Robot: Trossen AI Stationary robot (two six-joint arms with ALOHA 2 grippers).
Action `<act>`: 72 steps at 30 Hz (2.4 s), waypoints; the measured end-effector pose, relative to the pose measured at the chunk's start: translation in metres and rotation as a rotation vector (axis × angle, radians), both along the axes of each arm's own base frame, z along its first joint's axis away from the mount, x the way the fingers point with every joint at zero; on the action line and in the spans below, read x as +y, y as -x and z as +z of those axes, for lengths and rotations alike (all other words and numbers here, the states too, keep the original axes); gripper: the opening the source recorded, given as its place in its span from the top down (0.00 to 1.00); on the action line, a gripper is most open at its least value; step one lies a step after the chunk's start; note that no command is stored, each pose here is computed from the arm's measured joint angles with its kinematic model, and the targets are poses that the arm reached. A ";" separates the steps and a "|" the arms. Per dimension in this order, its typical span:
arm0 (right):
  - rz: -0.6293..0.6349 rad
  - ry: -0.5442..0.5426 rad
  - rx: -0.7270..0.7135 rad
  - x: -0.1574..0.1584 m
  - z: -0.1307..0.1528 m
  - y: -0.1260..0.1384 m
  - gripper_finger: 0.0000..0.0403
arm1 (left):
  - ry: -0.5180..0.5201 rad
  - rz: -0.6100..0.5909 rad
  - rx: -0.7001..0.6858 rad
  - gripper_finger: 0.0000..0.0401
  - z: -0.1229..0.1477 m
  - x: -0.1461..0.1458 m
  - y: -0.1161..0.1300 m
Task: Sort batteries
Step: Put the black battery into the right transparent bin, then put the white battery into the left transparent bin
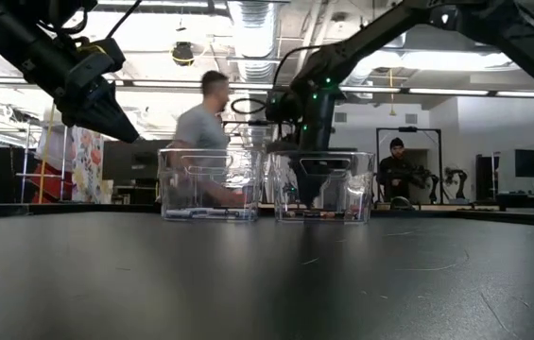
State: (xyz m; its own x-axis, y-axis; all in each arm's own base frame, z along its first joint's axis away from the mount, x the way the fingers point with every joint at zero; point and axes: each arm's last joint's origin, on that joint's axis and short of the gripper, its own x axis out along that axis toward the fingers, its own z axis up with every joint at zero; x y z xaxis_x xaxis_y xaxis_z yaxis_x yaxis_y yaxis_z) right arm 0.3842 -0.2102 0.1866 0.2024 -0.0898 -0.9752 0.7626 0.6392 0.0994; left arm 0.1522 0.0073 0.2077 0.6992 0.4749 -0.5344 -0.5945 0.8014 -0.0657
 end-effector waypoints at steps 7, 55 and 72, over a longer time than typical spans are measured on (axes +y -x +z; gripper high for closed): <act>0.002 -0.032 0.040 0.000 -0.014 -0.001 0.87 | 0.020 0.009 -0.011 0.75 0.000 0.000 0.000; -0.147 0.226 -0.206 0.078 0.163 0.063 0.72 | 0.037 -0.091 0.121 0.75 -0.008 -0.003 0.006; -0.329 -0.053 0.200 0.280 0.091 0.113 0.72 | 0.043 -0.270 0.148 0.75 -0.009 -0.018 0.005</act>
State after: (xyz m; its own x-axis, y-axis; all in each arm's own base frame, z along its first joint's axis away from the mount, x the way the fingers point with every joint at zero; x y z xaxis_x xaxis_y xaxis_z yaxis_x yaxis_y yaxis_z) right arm 0.2709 0.0694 0.2773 -0.0236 -0.0669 -0.9975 0.9336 0.3555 -0.0460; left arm 0.1467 -0.0104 0.1987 0.7100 0.2569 -0.6557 -0.3659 0.9301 -0.0319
